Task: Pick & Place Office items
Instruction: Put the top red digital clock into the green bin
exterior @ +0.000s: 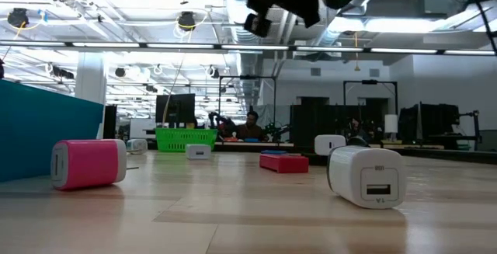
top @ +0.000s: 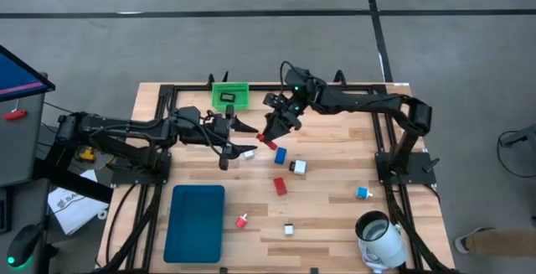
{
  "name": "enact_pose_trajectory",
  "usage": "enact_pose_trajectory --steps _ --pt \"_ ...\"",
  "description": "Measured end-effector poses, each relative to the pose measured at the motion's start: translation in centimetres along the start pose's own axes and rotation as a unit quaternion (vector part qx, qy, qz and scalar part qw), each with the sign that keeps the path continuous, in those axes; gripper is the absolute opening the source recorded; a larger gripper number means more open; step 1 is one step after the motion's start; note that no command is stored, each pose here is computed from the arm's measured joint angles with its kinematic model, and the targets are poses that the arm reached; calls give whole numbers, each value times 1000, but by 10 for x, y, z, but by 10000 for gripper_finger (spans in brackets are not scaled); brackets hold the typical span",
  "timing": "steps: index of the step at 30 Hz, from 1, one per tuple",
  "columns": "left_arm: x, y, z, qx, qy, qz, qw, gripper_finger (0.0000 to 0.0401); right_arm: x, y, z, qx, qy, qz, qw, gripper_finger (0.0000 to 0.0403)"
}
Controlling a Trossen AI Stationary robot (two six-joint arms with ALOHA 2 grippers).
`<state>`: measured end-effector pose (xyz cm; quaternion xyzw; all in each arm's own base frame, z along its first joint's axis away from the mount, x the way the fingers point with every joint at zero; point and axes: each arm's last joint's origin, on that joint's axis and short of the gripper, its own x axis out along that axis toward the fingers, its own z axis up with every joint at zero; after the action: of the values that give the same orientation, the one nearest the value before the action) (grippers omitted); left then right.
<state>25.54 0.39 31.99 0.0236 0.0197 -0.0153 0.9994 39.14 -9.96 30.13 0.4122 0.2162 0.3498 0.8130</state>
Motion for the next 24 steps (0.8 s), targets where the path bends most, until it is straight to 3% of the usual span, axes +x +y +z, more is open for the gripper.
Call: enact_pose_trajectory --steps 5,11,21,24 --pt "0 3 -1 -1 4 5 1000 221 14 -12 10 14 4 29 999 151" --pt "0 3 -2 -5 9 -5 1000 202 19 -8 23 1 8 44 999 155" --pt "-1 1 -1 -6 8 -25 1000 61 15 -8 25 5 11 45 999 153" --pt "-2 1 0 -6 6 -29 1000 59 15 -7 25 5 9 44 999 157"
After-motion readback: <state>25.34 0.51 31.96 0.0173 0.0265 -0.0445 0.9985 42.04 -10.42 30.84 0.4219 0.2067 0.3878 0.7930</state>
